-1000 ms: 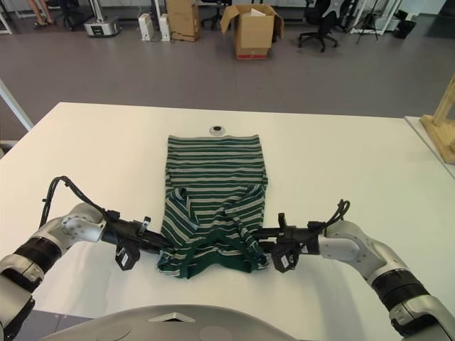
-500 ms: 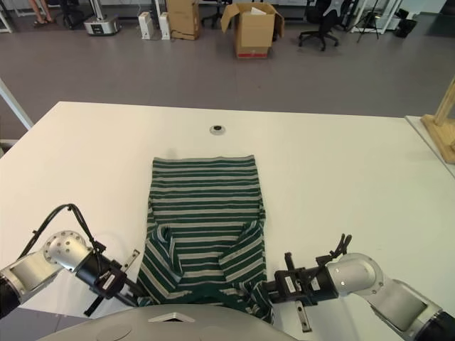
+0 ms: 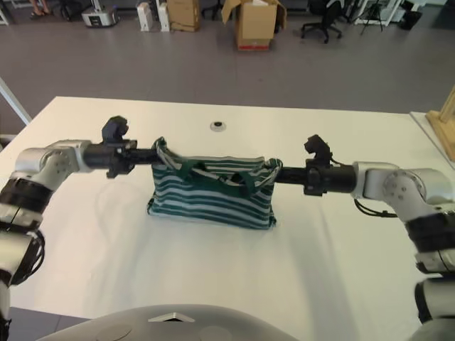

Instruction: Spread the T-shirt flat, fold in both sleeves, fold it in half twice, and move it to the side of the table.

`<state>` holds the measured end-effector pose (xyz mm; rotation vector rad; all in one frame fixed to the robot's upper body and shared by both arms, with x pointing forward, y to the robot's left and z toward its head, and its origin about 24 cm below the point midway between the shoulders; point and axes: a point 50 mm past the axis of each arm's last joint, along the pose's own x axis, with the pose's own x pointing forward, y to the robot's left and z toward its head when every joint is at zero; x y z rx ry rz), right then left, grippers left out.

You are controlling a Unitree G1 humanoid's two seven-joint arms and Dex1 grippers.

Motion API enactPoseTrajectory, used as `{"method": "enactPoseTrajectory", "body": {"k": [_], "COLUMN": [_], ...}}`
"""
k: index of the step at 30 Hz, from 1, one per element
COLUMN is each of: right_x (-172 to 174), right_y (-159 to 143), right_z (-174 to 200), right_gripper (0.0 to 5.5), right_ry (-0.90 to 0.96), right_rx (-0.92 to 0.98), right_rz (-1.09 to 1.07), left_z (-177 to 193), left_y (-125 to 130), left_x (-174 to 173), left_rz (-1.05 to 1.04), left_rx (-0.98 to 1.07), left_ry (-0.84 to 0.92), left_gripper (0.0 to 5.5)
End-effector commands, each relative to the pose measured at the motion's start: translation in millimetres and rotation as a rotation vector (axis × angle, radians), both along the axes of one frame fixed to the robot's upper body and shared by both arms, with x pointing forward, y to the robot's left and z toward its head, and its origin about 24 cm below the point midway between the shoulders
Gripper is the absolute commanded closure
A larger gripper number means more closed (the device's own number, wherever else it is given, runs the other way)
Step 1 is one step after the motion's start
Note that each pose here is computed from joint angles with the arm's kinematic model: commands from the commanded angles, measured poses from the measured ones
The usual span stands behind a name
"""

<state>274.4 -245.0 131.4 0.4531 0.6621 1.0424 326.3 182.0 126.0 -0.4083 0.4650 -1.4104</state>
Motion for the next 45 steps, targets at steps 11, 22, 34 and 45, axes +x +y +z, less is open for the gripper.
{"method": "enactPoseTrajectory", "body": {"k": [11, 22, 34, 45], "right_x": [74, 92, 21, 3], "right_y": [27, 13, 79, 63], "right_z": [-77, -66, -63, -91], "right_gripper": [5.50, 3.78, 3.55, 3.55], "right_ry": [0.128, 0.122, -0.327, -0.227], "right_rx": [-0.164, -0.062, -0.279, -0.474], "right_rz": [-0.404, -0.764, 0.061, 0.097], "left_z": [-68, -95, -33, -83], "left_y": [-6, -2, -7, -24], "left_x": [40, 35, 54, 17], "left_rz": [0.612, 0.812, 0.447, -0.459], "left_rx": [0.281, 0.450, 0.570, 1.116], "left_ry": [0.116, 0.180, -0.527, -1.289], "left_gripper": [5.49, 3.93, 3.73, 3.73]}}
